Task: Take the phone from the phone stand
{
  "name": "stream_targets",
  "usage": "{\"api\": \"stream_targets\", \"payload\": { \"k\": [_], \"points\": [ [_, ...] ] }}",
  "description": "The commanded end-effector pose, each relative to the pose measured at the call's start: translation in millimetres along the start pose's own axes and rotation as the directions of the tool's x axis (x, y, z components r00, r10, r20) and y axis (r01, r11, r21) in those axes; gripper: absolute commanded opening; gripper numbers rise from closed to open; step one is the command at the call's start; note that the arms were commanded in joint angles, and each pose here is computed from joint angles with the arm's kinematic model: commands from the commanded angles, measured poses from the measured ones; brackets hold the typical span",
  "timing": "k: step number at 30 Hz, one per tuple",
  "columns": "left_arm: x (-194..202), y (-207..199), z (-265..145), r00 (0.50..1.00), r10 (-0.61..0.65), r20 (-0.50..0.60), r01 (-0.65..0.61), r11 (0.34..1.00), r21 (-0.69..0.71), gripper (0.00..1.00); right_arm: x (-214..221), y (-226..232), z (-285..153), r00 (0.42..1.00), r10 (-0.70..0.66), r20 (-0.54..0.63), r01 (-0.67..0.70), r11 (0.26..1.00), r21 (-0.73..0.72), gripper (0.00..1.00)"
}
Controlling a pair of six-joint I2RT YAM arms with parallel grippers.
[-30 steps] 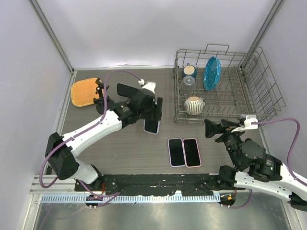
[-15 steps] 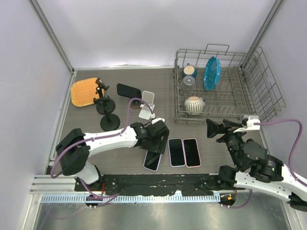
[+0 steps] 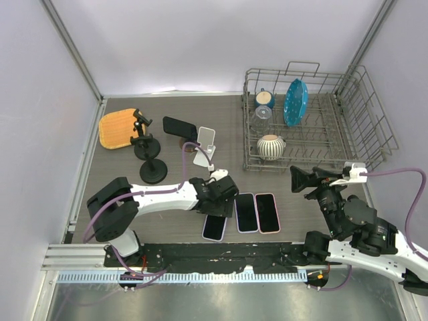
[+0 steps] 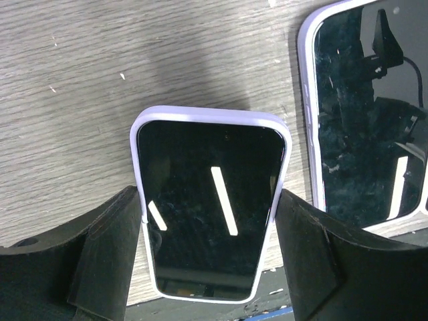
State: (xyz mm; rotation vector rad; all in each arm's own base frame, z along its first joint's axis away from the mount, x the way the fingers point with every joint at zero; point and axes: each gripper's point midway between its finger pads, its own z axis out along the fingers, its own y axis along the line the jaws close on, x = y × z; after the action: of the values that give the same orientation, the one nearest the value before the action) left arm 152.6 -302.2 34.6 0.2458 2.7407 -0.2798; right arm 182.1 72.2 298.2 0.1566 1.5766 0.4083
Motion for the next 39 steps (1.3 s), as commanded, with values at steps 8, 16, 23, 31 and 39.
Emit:
{"api": "stream_targets", "payload": {
  "k": [8, 16, 23, 31, 39],
  "points": [
    [-36.2, -12.3, 4.6, 0.984, -0.087, 0.153, 0.087, 0.996, 0.009, 0.62, -6.9, -4.7, -2.0, 0.999, 0.047, 0.021, -0.048, 0.999, 0.015, 0.83],
    [-34.3, -12.3, 5.0, 0.986, -0.087, 0.145, 0.087, 0.996, 0.011, 0.83, -7.7, -6.5, -3.0, 0.998, 0.057, 0.025, -0.058, 0.998, 0.017, 0.83],
    [-22.9, -6.3, -8.9, 0.989, -0.1, 0.112, 0.096, 0.995, 0.039, 0.96, -8.2, -6.9, -3.2, 0.998, 0.058, 0.026, -0.059, 0.998, 0.017, 0.82],
    [8.3, 7.0, -17.7, 0.99, -0.141, 0.014, 0.14, 0.988, 0.063, 1.0, -8.3, -7.0, -3.5, 0.998, 0.061, 0.026, -0.062, 0.998, 0.016, 0.83],
    [36.9, -1.4, -18.2, 0.981, -0.158, -0.112, 0.173, 0.975, 0.138, 1.0, -7.7, -7.0, -3.5, 0.998, 0.061, 0.026, -0.062, 0.998, 0.016, 0.83]
  ]
}}
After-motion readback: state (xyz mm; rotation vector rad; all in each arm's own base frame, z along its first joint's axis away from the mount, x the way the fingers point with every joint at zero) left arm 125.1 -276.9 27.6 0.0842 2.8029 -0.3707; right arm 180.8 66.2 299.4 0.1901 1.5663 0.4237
